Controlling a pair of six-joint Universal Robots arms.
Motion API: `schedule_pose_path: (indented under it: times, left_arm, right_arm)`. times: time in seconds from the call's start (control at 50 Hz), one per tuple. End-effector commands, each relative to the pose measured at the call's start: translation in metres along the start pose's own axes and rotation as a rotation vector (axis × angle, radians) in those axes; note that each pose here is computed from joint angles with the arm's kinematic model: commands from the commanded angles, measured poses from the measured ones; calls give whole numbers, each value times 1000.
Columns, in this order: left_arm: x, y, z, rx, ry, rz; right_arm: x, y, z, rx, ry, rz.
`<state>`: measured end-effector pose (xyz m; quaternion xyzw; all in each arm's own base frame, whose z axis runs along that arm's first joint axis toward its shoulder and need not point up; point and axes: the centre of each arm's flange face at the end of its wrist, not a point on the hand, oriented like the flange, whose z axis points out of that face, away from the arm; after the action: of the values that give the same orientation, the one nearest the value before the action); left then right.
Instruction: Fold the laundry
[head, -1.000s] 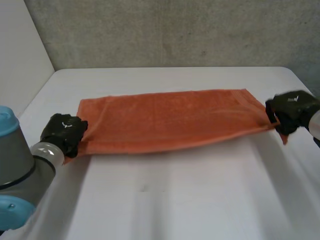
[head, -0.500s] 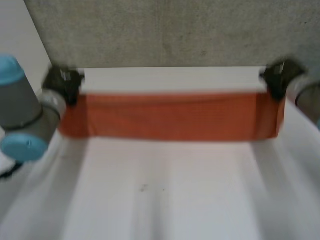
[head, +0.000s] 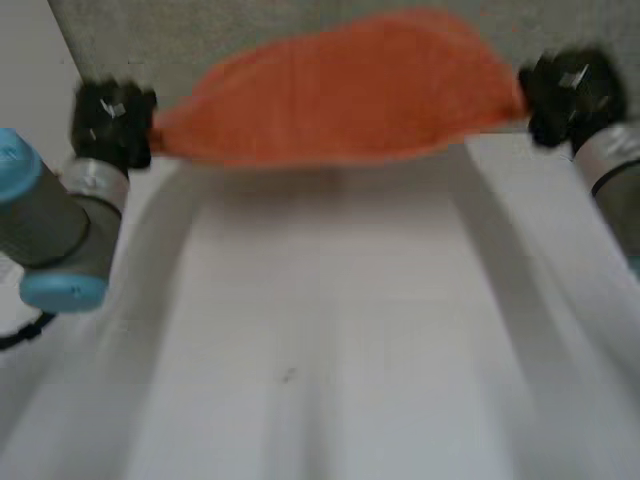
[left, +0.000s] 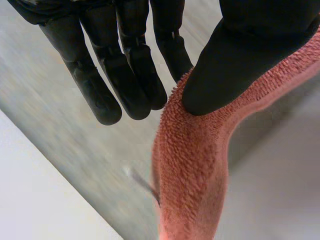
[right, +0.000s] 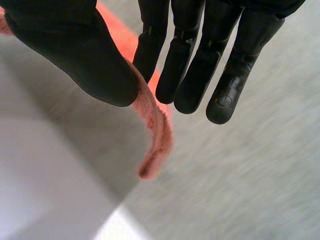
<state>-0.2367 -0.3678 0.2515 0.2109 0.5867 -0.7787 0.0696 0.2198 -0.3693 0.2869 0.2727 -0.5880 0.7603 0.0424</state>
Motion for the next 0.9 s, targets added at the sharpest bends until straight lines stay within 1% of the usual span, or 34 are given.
schedule_pose_path:
  times: [0.02,0.06,0.14,0.22,0.3,0.32,0.36,0.42,0.46,0.54,0.58,0.62,0.66,0.74,0.78,0.84,0.88,0.9]
  left_arm:
    - [35,75,-24,-212,100,12]
    - [39,85,-30,-248,117,13]
    - [46,101,-47,-316,148,15]
    - [48,108,-63,-368,174,30]
    - [44,104,-77,-408,197,70]
    - [42,102,-84,-429,209,94]
    - [38,99,-91,-458,221,121]
    - [29,92,-109,-536,264,177]
    - [26,88,-120,-587,299,205]
    - [17,76,-148,-725,385,251]
    - [15,71,-157,-764,422,258]
    - [13,62,-161,-771,440,264]
    - [12,59,-156,-747,425,265]
    - [10,54,-132,-640,364,267]
    - [13,57,-113,-571,326,273]
    - [21,72,-84,-502,287,277]
    - [24,77,-70,-468,267,277]
    - [28,83,-57,-442,250,279]
  right_arm:
    - [-45,96,-8,-320,-154,20]
    - [-54,112,-13,-377,-184,26]
    - [-61,123,-23,-455,-224,33]
    - [-63,122,-36,-534,-277,28]
    - [-63,117,-48,-603,-326,21]
    - [-61,110,-57,-632,-353,9]
    - [-59,101,-67,-657,-385,-20]
    - [-53,89,-88,-716,-461,-108]
    - [-39,88,-105,-789,-504,-179]
    - [-18,89,-131,-900,-552,-276]
    - [-13,89,-135,-914,-565,-312]
    - [-11,91,-133,-898,-560,-338]
    - [-10,91,-128,-875,-536,-352]
    - [-4,92,-113,-811,-465,-377]
    - [-7,99,-92,-740,-392,-364]
    - [-17,102,-71,-663,-347,-342]
    - [-34,109,-42,-570,-311,-315]
    - [-34,109,-42,-569,-311,-315]
